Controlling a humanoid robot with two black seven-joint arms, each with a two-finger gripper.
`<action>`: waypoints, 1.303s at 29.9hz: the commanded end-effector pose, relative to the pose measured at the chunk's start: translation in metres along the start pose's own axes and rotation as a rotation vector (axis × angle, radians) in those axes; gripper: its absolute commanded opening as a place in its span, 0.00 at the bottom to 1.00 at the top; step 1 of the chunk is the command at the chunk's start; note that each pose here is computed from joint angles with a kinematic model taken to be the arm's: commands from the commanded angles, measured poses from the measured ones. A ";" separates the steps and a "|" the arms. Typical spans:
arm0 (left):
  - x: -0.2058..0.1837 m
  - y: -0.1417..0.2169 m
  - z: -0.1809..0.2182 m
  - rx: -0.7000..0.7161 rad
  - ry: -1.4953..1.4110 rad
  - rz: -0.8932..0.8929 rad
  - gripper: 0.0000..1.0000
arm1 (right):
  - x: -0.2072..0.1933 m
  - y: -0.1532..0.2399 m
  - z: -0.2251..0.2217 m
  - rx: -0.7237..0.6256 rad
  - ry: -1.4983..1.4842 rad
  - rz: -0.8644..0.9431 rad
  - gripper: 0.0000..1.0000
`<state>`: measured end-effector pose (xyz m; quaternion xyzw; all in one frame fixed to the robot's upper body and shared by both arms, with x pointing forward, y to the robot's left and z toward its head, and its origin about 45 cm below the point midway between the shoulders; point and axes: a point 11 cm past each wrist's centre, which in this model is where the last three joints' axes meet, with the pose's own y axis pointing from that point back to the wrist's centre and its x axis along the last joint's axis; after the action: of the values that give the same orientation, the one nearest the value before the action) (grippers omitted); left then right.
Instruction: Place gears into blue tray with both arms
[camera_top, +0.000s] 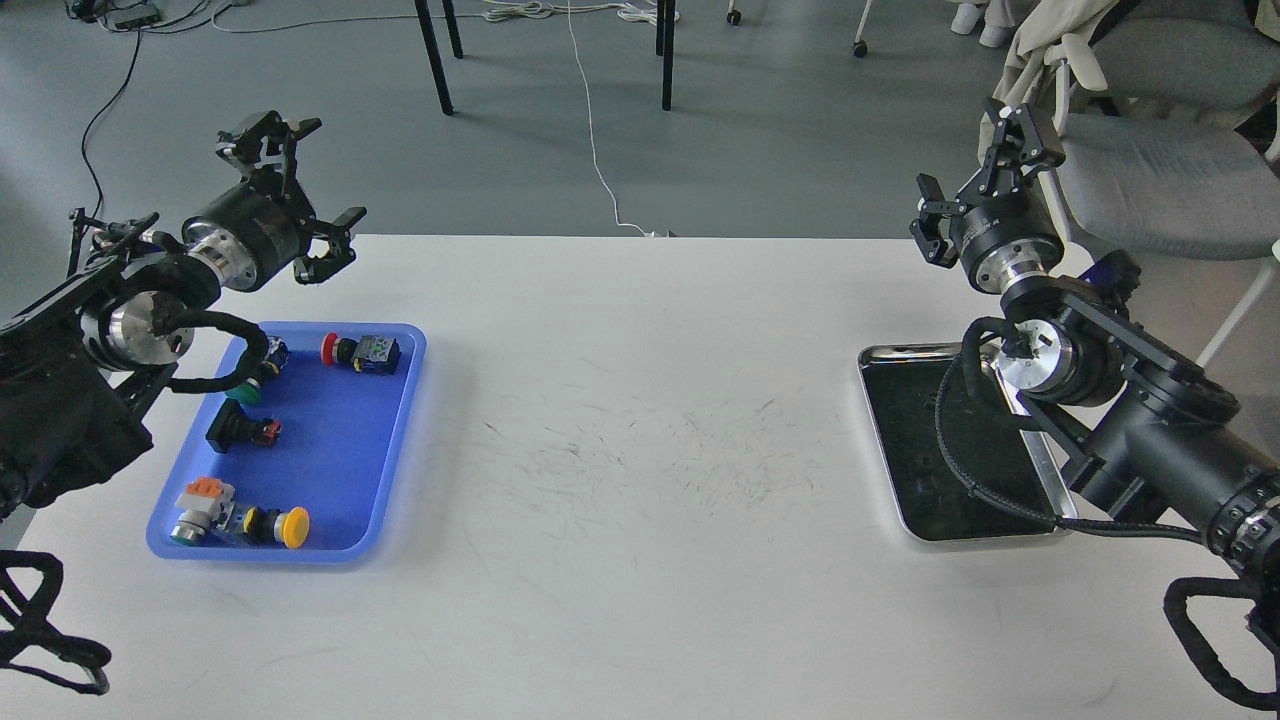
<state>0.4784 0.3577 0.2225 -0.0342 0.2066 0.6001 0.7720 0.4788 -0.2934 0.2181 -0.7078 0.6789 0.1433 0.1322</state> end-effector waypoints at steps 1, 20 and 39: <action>-0.001 0.000 0.000 0.001 -0.001 -0.004 1.00 | -0.001 0.000 0.001 -0.001 -0.001 -0.002 0.99; 0.005 0.004 0.005 -0.008 -0.002 -0.003 1.00 | -0.001 0.000 0.001 -0.001 0.000 -0.002 0.99; 0.005 0.004 0.001 0.001 -0.004 0.001 1.00 | 0.005 0.004 0.005 -0.012 0.008 0.004 0.99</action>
<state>0.4760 0.3651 0.2230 -0.0341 0.2049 0.6015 0.7714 0.4747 -0.2946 0.2118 -0.7080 0.6795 0.1456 0.1255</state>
